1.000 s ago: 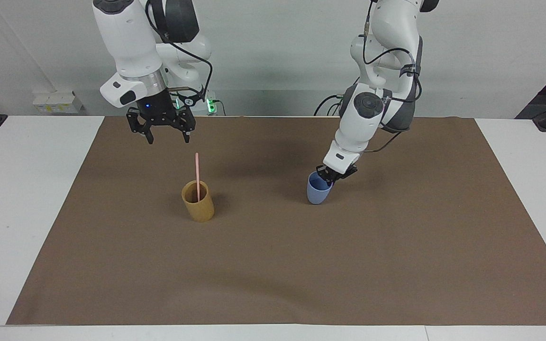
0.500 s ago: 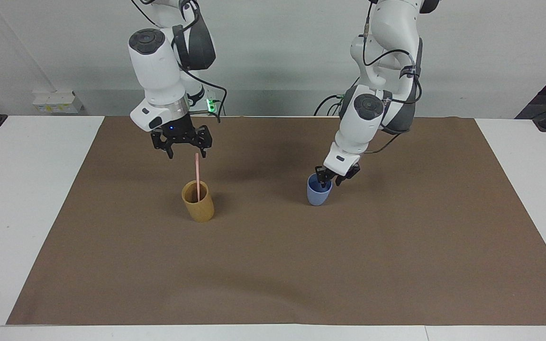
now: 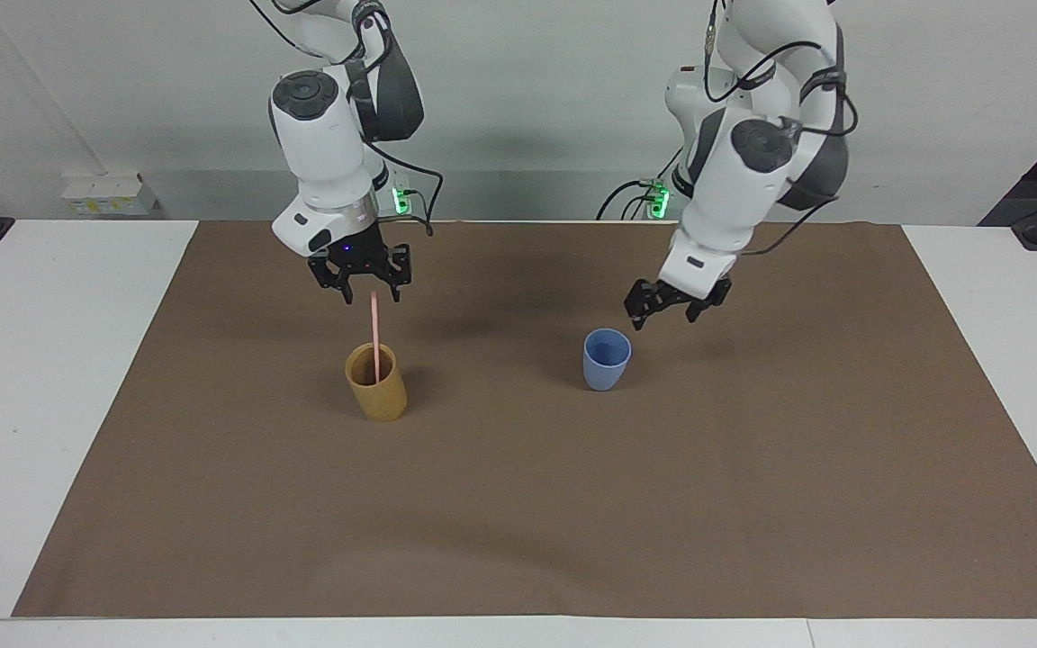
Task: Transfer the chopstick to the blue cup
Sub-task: 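Release the blue cup with the left gripper and withdraw it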
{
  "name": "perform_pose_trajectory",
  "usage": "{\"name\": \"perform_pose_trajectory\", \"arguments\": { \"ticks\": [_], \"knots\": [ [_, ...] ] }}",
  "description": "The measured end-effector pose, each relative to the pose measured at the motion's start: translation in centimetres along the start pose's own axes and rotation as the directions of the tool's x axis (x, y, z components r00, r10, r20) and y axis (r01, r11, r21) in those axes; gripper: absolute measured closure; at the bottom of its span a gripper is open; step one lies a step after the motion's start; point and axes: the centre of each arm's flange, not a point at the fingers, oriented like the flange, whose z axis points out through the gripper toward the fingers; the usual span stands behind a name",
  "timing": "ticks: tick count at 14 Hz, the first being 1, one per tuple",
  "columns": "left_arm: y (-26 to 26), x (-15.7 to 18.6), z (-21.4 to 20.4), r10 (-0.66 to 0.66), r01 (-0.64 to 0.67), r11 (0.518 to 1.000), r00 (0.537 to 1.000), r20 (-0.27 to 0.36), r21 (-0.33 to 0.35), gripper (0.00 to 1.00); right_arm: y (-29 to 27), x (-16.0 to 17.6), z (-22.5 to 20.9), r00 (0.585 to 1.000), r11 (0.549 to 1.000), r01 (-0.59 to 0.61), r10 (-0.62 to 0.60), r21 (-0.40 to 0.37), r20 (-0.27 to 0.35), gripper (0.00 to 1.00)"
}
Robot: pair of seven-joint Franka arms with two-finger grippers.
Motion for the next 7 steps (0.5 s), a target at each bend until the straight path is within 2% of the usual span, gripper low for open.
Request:
{"name": "perform_pose_trajectory", "arguments": {
  "ticks": [3, 4, 5, 7],
  "knots": [
    [-9.9, 0.5, -5.3, 0.064, -0.064, 0.998, 0.997, 0.052, 0.003, 0.0, 0.1, -0.4, 0.6, 1.0, 1.0, 0.0, 0.0, -0.001, 0.001, 0.32],
    [-12.9, 1.0, -6.0, 0.077, -0.077, 0.997, 0.996, 0.053, -0.002, 0.0, 0.1, -0.4, 0.7, 1.0, 1.0, 0.0, 0.0, 0.0, -0.001, 0.41],
    [-15.3, 1.4, -6.4, 0.084, -0.084, 0.996, 0.995, 0.05, -0.007, 0.0, 0.1, -0.4, 0.8, 1.0, 1.0, 0.0, 0.0, 0.0, -0.001, 0.47],
    [-18.0, 1.8, -7.1, 0.095, -0.094, 0.995, 0.995, 0.042, -0.012, 0.0, 0.1, -0.4, 0.8, 1.0, 1.0, 0.0, 0.0, 0.0, -0.004, 0.51]
  ]
}}
